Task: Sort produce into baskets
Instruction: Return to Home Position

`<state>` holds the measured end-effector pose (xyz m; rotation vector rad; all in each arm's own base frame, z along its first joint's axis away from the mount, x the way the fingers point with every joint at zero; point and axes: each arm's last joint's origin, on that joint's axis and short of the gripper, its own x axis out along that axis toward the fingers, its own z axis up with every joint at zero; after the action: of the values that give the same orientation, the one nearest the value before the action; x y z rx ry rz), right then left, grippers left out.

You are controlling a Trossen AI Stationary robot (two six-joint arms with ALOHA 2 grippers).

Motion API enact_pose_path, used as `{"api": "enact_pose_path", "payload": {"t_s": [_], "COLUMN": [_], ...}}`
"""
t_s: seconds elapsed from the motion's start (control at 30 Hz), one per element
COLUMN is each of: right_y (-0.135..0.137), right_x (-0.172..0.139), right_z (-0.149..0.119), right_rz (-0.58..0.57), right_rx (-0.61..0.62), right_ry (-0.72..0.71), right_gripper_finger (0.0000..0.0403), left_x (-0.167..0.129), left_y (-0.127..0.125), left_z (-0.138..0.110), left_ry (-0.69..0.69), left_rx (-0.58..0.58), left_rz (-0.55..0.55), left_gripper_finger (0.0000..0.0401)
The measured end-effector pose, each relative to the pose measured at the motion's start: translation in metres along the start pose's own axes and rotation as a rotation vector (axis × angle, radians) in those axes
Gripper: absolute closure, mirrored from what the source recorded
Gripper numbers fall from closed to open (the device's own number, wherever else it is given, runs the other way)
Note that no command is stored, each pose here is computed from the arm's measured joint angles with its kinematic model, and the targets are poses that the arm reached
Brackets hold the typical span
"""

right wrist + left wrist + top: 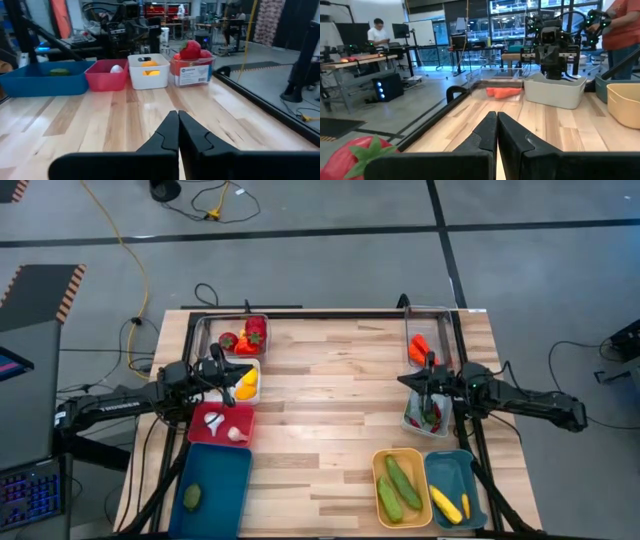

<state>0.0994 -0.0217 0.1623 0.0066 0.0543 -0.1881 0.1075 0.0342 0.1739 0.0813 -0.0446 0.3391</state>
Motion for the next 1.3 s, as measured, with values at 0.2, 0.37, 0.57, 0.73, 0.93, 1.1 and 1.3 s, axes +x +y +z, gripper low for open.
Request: {"api": "enact_pose_path", "payload": {"t_s": [0.2, 0.37, 0.57, 0.73, 0.93, 1.1, 1.3], "right_y": [-0.001, -0.001, -0.001, 0.001, 0.003, 0.004, 0.004], "right_x": [0.0, 0.0, 0.0, -0.001, -0.005, -0.005, -0.005], "right_z": [-0.001, -0.001, -0.001, 0.0, 0.005, 0.007, 0.007], "right_rz": [-0.021, -0.021, -0.021, -0.008, 0.018, 0.025, 0.024], "right_rx": [0.06, 0.06, 0.061, 0.06, 0.059, 0.06, 0.061], "right_ry": [0.004, 0.004, 0.004, -0.008, -0.069, -0.09, -0.089], "right_gripper_finger": [0.0361, 0.036, 0.036, 0.036, 0.0359, 0.0359, 0.0359], "left_x": [0.0, -0.001, -0.003, -0.006, -0.013, -0.016, -0.016], "left_y": [0.001, 0.0, -0.001, -0.003, -0.004, -0.004, -0.004], "left_z": [-0.005, -0.015, -0.026, -0.021, -0.008, -0.001, -0.004], "left_ry": [0.052, 0.155, 0.268, 0.213, 0.065, -0.006, 0.018], "left_rx": [-0.057, -0.049, -0.055, -0.058, -0.069, -0.075, -0.073], "left_rz": [0.029, 0.026, 0.016, -0.006, -0.026, -0.02, -0.019], "left_gripper_finger": [0.0401, 0.0401, 0.0401, 0.0401, 0.0401, 0.0401, 0.0401]}}
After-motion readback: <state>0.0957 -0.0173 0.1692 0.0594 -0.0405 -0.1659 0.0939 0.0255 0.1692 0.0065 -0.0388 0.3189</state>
